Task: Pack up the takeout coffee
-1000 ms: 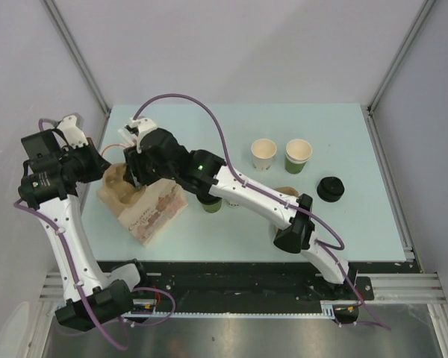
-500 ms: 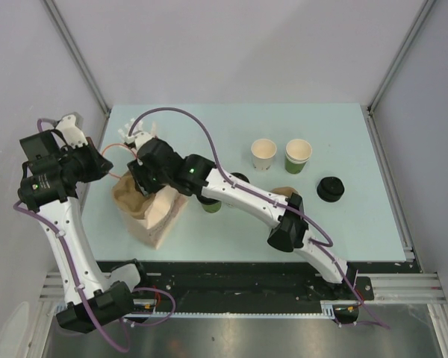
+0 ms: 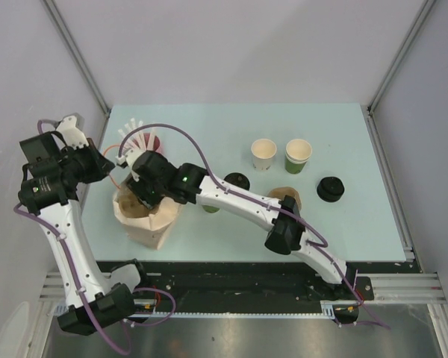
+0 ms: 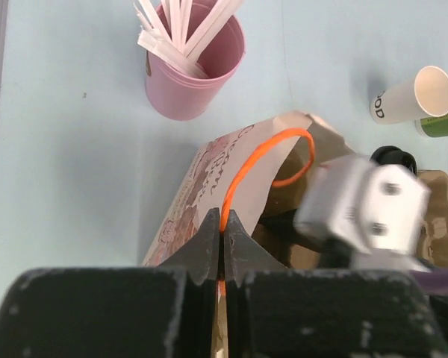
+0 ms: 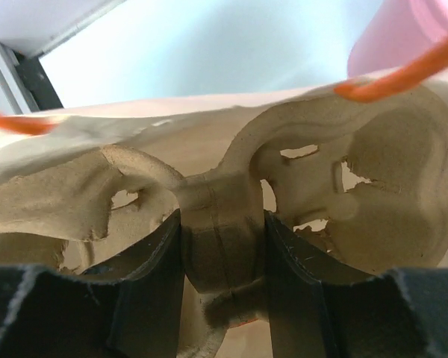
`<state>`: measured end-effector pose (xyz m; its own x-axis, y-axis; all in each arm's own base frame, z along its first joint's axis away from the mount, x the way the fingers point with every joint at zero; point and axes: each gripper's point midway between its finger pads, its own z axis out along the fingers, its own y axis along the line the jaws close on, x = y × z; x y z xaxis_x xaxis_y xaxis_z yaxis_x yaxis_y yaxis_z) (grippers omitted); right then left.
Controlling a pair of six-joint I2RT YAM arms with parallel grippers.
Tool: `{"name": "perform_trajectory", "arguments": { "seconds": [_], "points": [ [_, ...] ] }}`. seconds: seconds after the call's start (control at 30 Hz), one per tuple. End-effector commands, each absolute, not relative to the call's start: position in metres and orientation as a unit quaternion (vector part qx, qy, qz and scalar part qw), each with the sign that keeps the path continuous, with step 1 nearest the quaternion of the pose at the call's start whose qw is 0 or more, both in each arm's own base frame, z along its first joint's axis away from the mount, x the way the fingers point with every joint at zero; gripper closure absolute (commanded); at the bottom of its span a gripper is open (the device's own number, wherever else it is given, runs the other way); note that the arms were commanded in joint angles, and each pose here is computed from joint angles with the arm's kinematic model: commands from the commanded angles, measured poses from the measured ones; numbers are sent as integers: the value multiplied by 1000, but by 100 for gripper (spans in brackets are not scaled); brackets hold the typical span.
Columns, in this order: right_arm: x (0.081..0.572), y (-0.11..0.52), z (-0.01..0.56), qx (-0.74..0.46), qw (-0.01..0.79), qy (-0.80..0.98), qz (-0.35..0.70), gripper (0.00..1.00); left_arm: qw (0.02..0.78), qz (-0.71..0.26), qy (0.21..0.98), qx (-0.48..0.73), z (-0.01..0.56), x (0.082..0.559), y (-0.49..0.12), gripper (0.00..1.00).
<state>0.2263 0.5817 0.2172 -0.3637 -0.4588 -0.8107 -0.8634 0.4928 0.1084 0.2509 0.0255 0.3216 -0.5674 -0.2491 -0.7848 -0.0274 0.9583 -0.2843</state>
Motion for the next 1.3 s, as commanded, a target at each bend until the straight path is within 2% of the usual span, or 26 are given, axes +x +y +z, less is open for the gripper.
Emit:
{"name": "perform_trajectory", "arguments": {
  "seconds": [0.0,0.27,0.43,0.53,0.7,0.8,0.83,0.87,0.93,1.0,1.13,1.17,1.2,1.23,1.27],
  "points": [
    [191,560,118,-507,253,801,195,100,474,-134,869,-57,325,246,16,100],
    [175,552,88,-528,211,803,180,100,460,-124,876,-69,314,248,22,100],
    [176,560,92,-522,228,799,193,100,454,-84,882,-94,311,251,41,100],
    [175,564,91,-523,233,796,196,95,457,-86,880,-94,314,254,42,100],
    [169,535,44,-516,166,828,140,91,467,-86,875,-88,322,255,41,100],
    [163,528,37,-518,152,832,129,88,468,-81,876,-85,321,255,43,100],
    [163,528,36,-516,152,833,129,84,467,-81,876,-86,321,254,42,100],
    [165,529,38,-508,154,837,132,75,466,-81,877,-87,320,254,43,100],
    [169,536,50,-497,167,839,145,70,467,-82,876,-88,320,254,42,99],
    [173,543,64,-486,180,840,161,59,469,-81,875,-86,321,254,42,100],
    [184,553,121,-466,238,828,198,40,471,-77,875,-82,322,253,43,100],
    [186,558,131,-461,248,825,212,18,470,-78,875,-81,322,253,42,100],
    [188,560,143,-456,259,822,223,5,470,-77,875,-80,322,253,43,100],
    [188,562,164,-453,277,813,239,0,472,-75,875,-80,323,253,43,100],
    [188,568,179,-452,296,802,255,0,472,-74,875,-79,323,253,43,99]
  ]
}}
